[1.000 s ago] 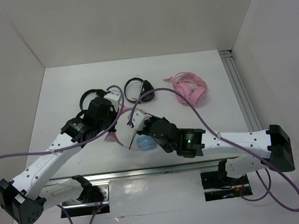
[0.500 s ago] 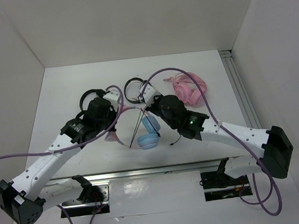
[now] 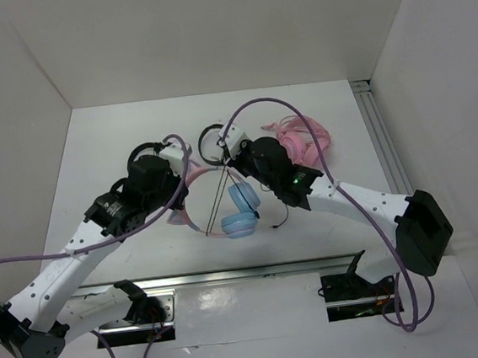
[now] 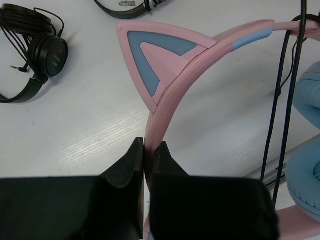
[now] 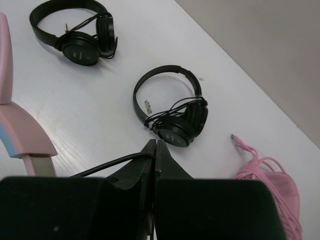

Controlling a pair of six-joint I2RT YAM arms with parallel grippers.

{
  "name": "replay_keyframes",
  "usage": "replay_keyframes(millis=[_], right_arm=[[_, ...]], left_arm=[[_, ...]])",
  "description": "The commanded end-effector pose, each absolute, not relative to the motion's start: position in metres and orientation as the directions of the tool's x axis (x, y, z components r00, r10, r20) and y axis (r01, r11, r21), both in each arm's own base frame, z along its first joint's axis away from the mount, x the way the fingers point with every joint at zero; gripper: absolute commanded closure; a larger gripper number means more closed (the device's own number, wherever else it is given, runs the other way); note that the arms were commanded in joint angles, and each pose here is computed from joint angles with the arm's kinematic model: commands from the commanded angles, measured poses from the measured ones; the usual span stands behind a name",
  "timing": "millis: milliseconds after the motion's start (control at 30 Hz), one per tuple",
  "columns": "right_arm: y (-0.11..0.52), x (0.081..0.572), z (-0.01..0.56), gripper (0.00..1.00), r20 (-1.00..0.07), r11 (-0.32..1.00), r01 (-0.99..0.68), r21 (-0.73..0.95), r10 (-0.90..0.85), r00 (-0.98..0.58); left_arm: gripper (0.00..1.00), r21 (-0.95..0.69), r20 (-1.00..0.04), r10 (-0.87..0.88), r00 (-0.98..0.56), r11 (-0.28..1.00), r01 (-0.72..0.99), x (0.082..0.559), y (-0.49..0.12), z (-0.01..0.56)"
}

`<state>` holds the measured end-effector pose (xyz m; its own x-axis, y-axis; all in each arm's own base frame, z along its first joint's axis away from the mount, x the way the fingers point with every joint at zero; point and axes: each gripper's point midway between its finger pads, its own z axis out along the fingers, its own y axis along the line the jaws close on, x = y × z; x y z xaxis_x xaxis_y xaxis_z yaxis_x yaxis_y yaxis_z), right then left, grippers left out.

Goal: Wrap the headphones

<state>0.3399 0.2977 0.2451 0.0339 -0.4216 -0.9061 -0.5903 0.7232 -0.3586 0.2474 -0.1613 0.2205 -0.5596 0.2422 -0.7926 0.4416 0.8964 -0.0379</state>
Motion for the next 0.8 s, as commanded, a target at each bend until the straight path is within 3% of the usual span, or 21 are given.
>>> replay_keyframes(millis=[0, 133, 200, 433, 633, 767], right_arm=[[0.277, 0.38, 0.299, 1.0, -0.959, 0.836, -0.473, -0.279, -0.27, 0.089], [0.287, 0.374, 0.269, 1.0, -0.973, 0.789, -0.58, -0.204, -0.229, 0.03], [0.303, 0.356, 0.257, 0.96, -0.983, 0.696, -0.705, -0.137, -0.186, 0.007], [0.353, 0.321, 0.232, 0.79, -0.996, 0.438, -0.895, 0.081, 0.011, -0.084], [0.387, 0.304, 0.192, 0.8, -0.957, 0.23, -0.93, 0.287, 0.112, -0.268], [0.398, 0.302, 0.172, 0.88, -0.936, 0.194, -0.923, 0.333, 0.187, -0.299]], left_arm=[[1.0, -0.09, -0.769, 0.298, -0.565, 0.824, 0.559, 0.212, -0.167, 0.235], [1.0, -0.093, -0.807, 0.2, -0.556, 0.886, 0.453, 0.218, -0.152, 0.264], [1.0, -0.113, -0.838, 0.152, -0.524, 0.891, 0.44, 0.219, -0.152, 0.287], [1.0, -0.223, -0.905, -0.043, -0.424, 0.896, 0.384, 0.224, -0.151, 0.367], [1.0, -0.278, -0.905, -0.144, -0.401, 0.913, 0.299, 0.221, -0.136, 0.4], [1.0, -0.275, -0.898, -0.159, -0.409, 0.931, 0.24, 0.225, -0.128, 0.399]])
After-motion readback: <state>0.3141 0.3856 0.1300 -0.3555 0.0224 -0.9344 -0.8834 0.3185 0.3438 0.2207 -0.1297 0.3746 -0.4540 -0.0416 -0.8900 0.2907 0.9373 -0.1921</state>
